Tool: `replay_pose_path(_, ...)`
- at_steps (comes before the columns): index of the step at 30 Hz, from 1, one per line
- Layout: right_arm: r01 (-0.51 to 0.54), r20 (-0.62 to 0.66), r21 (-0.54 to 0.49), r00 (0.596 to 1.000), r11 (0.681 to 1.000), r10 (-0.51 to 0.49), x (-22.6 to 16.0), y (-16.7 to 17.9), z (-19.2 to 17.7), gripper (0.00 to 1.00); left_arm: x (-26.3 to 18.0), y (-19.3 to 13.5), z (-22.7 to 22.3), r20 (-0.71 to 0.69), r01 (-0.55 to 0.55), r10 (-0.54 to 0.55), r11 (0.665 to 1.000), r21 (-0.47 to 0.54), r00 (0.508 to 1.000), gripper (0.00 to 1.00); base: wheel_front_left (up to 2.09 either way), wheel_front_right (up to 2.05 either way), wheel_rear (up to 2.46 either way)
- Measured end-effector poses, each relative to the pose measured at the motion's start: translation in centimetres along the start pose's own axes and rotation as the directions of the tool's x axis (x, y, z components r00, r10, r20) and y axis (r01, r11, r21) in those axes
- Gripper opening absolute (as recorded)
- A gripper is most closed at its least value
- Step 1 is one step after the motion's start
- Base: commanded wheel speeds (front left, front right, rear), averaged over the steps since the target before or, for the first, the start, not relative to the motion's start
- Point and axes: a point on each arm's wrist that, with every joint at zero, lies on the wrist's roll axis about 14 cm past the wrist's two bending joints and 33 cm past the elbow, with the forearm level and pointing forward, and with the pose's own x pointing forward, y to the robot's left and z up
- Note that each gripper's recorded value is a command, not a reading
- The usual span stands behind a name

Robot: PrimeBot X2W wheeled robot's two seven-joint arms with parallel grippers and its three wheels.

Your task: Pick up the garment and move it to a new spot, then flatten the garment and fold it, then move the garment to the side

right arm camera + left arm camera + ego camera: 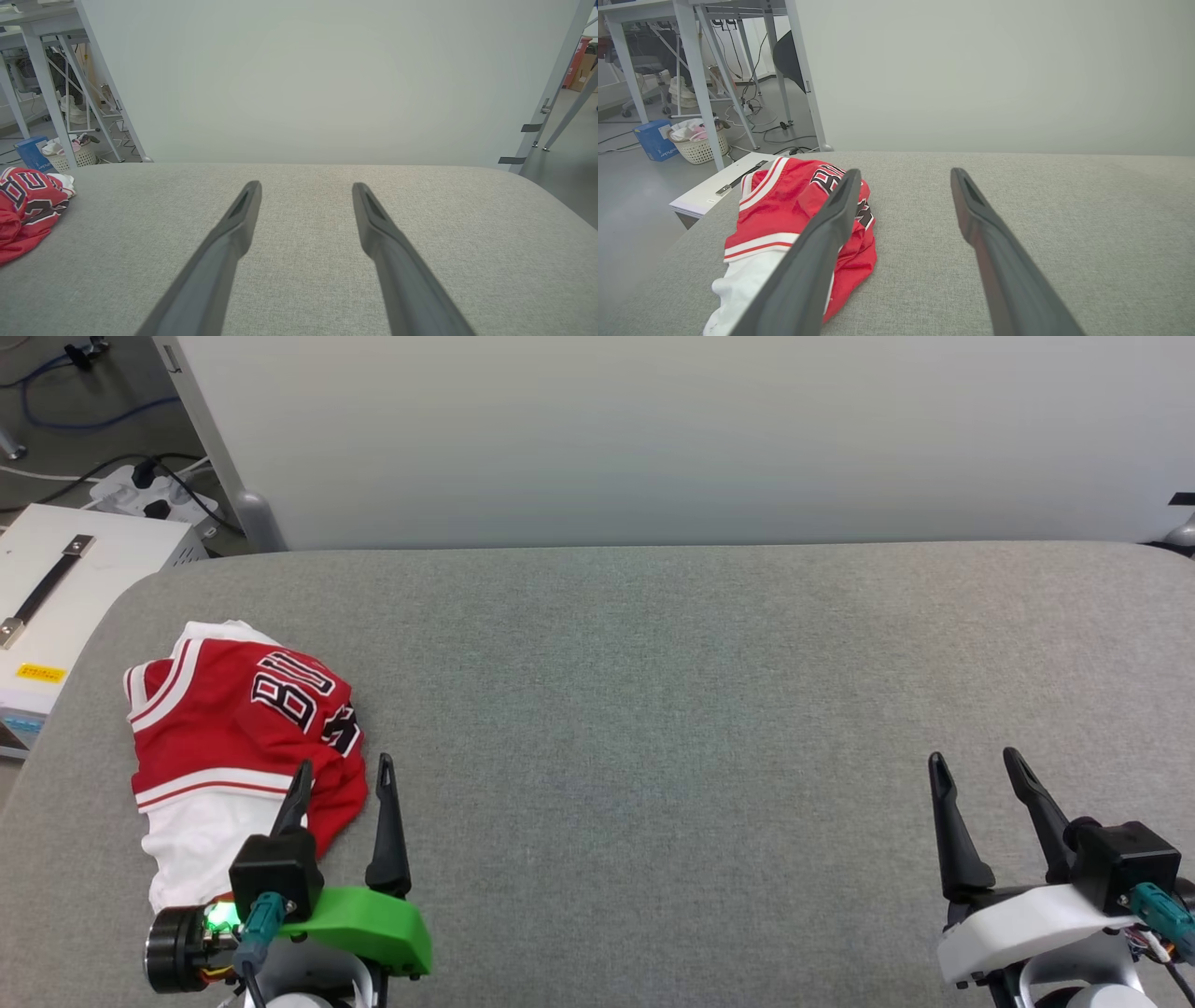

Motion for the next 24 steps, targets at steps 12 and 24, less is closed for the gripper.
replay_pose_path(12,0.007,0.032,0.022,0.999,1.0,-0.008,-0.1,-0.21,0.53,1.0,-0.2,-0.21,-0.18,0.007,-0.001,0.001,1.0,-0.012,1.0,1.0,0.0,0.0,0.0)
replay_pose_path(24,0.015,0.059,0.041,0.998,0.999,-0.018,-0.27,-0.46,0.9,1.0,-0.16,-0.43,0.13,0.03,0.002,-0.001,0.999,-0.034,1.0,1.0,0.0,0.0,0.0)
